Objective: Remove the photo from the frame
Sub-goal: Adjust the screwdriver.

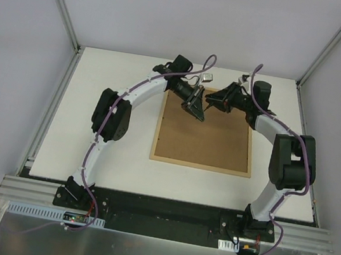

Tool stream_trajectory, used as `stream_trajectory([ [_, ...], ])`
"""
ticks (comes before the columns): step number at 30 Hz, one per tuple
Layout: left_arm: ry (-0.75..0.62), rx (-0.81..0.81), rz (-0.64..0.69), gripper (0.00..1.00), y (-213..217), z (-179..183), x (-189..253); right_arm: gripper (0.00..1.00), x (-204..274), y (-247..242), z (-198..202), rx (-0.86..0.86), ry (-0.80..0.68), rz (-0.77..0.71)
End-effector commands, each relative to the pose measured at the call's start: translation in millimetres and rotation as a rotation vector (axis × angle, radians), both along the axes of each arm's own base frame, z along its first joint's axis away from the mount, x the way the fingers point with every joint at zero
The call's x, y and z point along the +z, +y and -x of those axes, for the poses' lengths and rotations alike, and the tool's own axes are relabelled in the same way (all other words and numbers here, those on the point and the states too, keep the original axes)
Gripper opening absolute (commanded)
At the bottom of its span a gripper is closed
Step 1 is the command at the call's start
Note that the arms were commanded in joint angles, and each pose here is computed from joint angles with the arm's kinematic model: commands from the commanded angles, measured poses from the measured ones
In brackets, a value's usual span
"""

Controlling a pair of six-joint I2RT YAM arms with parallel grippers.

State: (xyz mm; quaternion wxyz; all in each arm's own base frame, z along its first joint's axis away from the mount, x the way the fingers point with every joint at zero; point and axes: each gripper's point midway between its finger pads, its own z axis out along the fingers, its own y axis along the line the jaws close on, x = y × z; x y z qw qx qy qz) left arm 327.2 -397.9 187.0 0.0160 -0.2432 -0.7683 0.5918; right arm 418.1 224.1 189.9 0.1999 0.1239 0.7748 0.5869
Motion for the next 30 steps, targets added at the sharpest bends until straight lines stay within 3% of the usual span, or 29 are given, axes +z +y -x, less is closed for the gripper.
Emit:
stream_trajectory([
  [1,-0.079,-0.055,0.1,0.0,7,21,44,0.3,31,3,19,0.143,-0.155,0.058],
  [2,-0.092,-0.055,0.103,0.0,13,23,45,0.38,26,0,25,0.185,-0.158,0.126],
  [5,-0.137,-0.058,0.088,0.0,30,30,45,0.45,19,-12,51,0.327,-0.169,0.266],
  [9,-0.18,-0.098,0.063,0.0,47,50,41,0.5,21,-23,80,0.484,-0.187,0.309],
  [16,-0.194,-0.187,0.015,0.0,52,75,28,0.51,23,-12,122,0.697,-0.228,0.288],
  [26,-0.204,-0.227,0.001,0.0,47,87,28,0.5,32,18,147,0.811,-0.248,0.2],
  [30,-0.202,-0.237,0.0,0.0,46,91,29,0.44,35,25,146,0.817,-0.236,0.159],
])
